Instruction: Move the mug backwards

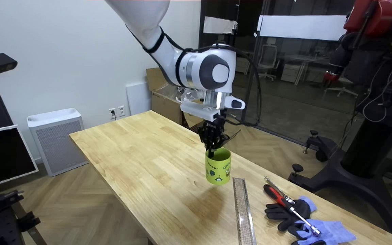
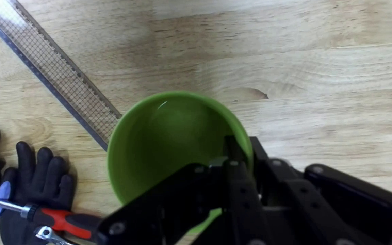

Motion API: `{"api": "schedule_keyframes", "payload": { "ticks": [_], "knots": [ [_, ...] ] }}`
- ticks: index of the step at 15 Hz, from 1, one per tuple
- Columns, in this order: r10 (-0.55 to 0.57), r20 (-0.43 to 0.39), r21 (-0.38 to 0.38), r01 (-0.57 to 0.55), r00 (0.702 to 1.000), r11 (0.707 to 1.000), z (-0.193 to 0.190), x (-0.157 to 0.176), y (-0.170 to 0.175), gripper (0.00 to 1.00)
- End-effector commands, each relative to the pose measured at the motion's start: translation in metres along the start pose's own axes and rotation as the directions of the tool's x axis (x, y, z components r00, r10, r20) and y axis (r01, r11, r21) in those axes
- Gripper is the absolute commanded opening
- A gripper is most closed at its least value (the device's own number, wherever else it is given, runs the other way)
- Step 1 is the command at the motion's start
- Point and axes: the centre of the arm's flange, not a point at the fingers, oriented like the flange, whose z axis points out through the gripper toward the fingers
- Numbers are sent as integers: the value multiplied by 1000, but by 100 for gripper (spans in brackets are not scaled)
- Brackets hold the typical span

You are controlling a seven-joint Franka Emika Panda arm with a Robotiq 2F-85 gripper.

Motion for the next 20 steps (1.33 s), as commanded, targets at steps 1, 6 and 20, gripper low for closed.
{"api": "schedule_keyframes", "payload": {
  "ticks": [1,6,20],
  "knots": [
    [-4,7,11,4,1000,1000,5,29,-21,3],
    [-49,-63,21,50,997,999,21,41,-48,3],
    [-88,-7,102,89,996,991,26,44,-77,48]
  ]
}}
